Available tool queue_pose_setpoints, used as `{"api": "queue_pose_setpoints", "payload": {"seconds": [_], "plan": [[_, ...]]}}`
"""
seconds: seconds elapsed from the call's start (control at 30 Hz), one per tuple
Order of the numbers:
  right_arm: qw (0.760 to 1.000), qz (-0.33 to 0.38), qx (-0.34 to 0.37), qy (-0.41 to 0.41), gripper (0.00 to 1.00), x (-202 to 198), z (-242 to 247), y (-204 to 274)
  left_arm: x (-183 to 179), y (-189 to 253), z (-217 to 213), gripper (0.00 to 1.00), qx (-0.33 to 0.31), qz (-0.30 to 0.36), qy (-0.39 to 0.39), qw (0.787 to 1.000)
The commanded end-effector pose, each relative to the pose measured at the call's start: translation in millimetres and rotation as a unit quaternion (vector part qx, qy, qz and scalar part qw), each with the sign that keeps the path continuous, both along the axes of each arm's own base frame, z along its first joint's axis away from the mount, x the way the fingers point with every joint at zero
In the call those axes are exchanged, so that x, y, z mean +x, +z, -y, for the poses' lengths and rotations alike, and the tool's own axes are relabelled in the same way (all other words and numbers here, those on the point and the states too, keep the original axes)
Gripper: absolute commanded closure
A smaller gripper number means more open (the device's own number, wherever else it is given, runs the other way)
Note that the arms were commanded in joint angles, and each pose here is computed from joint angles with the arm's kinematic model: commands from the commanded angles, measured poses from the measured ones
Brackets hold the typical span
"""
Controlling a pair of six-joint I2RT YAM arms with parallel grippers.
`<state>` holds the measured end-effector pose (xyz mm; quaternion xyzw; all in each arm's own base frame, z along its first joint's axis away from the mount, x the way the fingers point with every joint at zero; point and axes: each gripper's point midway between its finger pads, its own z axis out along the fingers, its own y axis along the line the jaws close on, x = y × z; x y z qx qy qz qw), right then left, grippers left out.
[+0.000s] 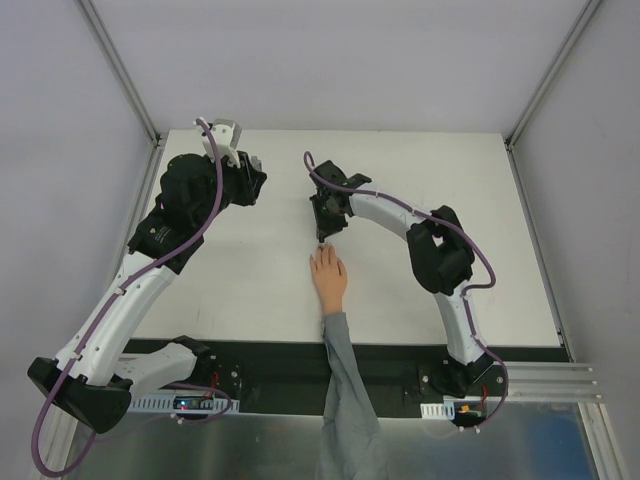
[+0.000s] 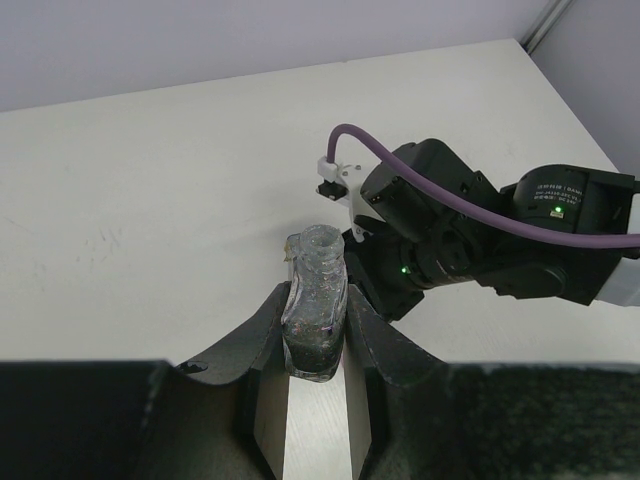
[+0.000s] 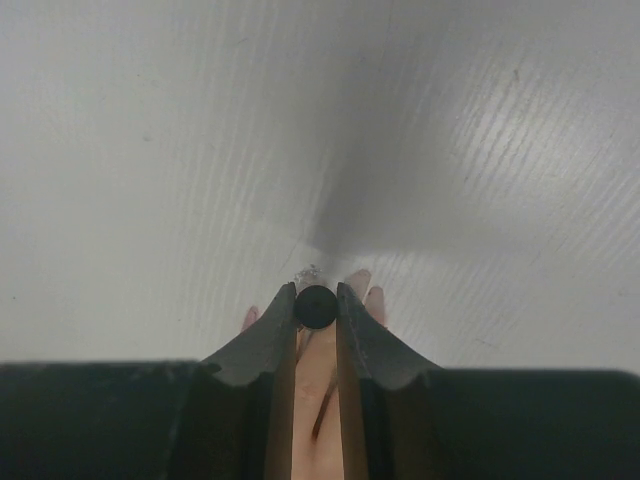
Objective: Paint the nails
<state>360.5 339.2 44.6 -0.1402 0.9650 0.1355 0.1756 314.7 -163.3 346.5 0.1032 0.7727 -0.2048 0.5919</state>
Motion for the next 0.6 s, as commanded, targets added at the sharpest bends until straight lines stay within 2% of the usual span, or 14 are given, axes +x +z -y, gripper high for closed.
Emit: {"api": "queue_pose_setpoints", "payload": {"seconds": [0.0,0.17,0.43,0.57], "plan": [[1.000,0.019,0.012,-0.013,0.99,3.6,5.0,28.9,-8.0,25.3,2.0,1.00,-0.018,0.034,-0.013,0.999],[0.999,0.041,0.028,-0.011,1.00,14.8,-4.4,47.2,-10.0,25.7,1.8,1.00,-0.020,0.034,-0.014,0.999],[0.989,0.100,0.106,-0.011,1.00,42.0,-36.3,126.9,-16.2,36.2,-3.1,1.00,-0.031,0.046,-0.007,0.998],[0.986,0.114,0.121,-0.015,0.99,42.4,-35.7,151.0,-26.1,40.0,-6.1,1.00,-0.060,0.041,0.000,0.997]]}}
